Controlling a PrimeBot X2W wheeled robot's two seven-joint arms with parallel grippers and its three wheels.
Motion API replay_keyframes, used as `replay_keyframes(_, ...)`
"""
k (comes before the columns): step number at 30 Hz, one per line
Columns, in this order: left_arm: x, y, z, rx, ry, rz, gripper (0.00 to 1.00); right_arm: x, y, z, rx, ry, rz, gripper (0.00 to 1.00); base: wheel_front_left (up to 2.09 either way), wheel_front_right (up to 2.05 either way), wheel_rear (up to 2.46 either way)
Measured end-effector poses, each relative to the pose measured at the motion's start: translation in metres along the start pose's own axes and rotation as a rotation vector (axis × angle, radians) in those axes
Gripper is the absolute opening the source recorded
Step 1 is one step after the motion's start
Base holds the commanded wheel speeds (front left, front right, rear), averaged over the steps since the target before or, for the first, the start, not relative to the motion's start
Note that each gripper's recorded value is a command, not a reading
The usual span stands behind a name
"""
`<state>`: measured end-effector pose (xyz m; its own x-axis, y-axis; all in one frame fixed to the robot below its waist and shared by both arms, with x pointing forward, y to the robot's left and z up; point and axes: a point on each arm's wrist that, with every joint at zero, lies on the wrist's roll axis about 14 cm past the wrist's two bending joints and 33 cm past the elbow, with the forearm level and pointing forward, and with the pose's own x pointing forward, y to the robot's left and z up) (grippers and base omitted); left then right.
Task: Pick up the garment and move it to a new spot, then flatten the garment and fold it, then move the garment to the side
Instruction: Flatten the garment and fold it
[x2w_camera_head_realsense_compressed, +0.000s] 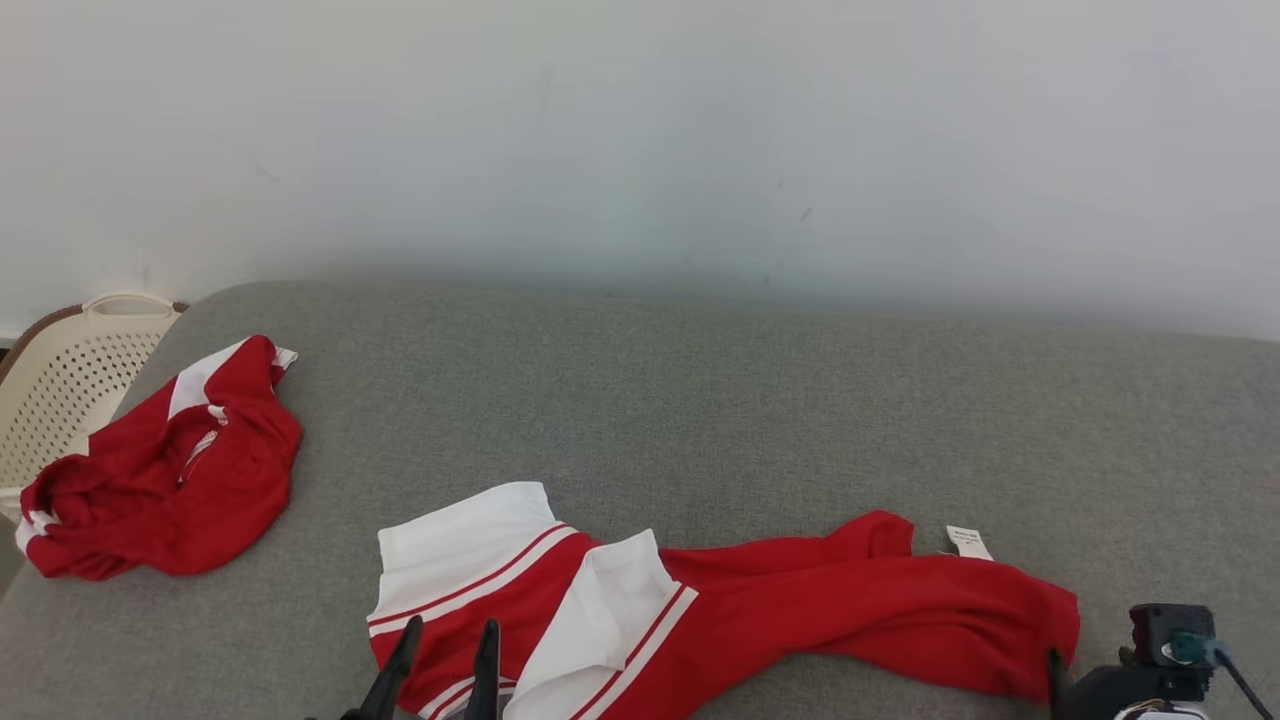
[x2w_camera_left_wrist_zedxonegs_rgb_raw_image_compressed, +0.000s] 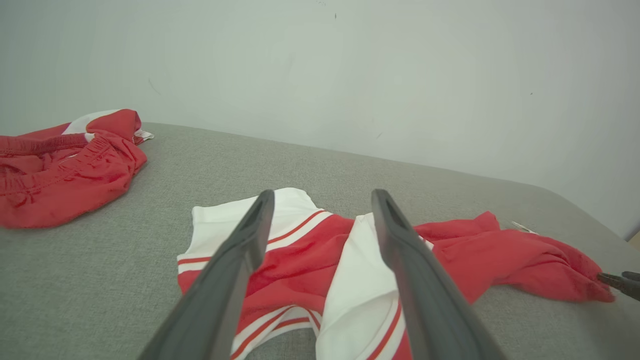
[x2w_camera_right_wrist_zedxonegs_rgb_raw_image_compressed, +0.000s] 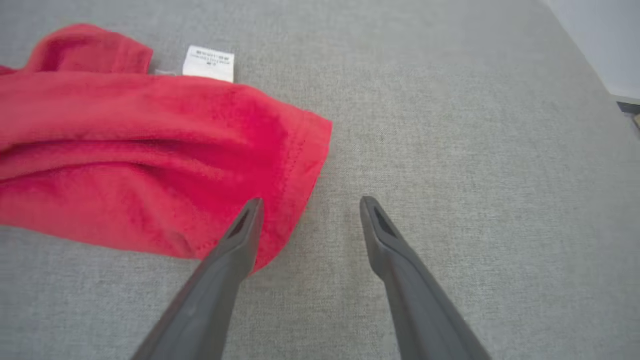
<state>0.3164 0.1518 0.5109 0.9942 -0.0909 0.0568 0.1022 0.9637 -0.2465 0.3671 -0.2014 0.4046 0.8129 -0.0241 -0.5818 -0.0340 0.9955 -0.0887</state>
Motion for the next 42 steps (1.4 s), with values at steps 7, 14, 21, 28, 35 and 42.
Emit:
replay_keyframes(7, 0.004, 0.009, 0.012, -0.01, -0.041, 0.044, 1.0, -0.036, -0.011, 0.055, 0.163, -0.372, 0.015, 1.0, 0.0, 0.0, 0.0)
replay_keyframes(14, 0.008, 0.024, 0.019, 0.031, -0.07, 0.074, 1.0, -0.064, 0.008, 0.072, 0.222, -0.573, 0.089, 1.0, 0.0, 0.0, 0.0)
replay_keyframes(21, 0.007, 0.027, 0.021, 0.063, -0.083, 0.052, 1.0, -0.079, 0.013, 0.066, 0.211, -0.616, 0.098, 1.0, 0.0, 0.0, 0.0)
replay_keyframes(28, 0.021, 0.003, -0.017, 0.076, 0.08, -0.083, 1.0, -0.062, 0.001, 0.056, 0.156, -0.472, 0.048, 1.0, 0.0, 0.0, 0.0)
replay_keyframes(35, 0.033, -0.04, -0.077, 0.225, 0.424, -0.293, 1.0, -0.027, -0.012, 0.061, 0.063, -0.239, 0.004, 1.0, 0.0, 0.0, 0.0)
replay_keyframes(42, 0.037, -0.033, -0.094, 0.382, 0.547, -0.343, 1.0, -0.008, -0.01, 0.082, 0.026, -0.23, 0.017, 1.0, 0.0, 0.0, 0.0)
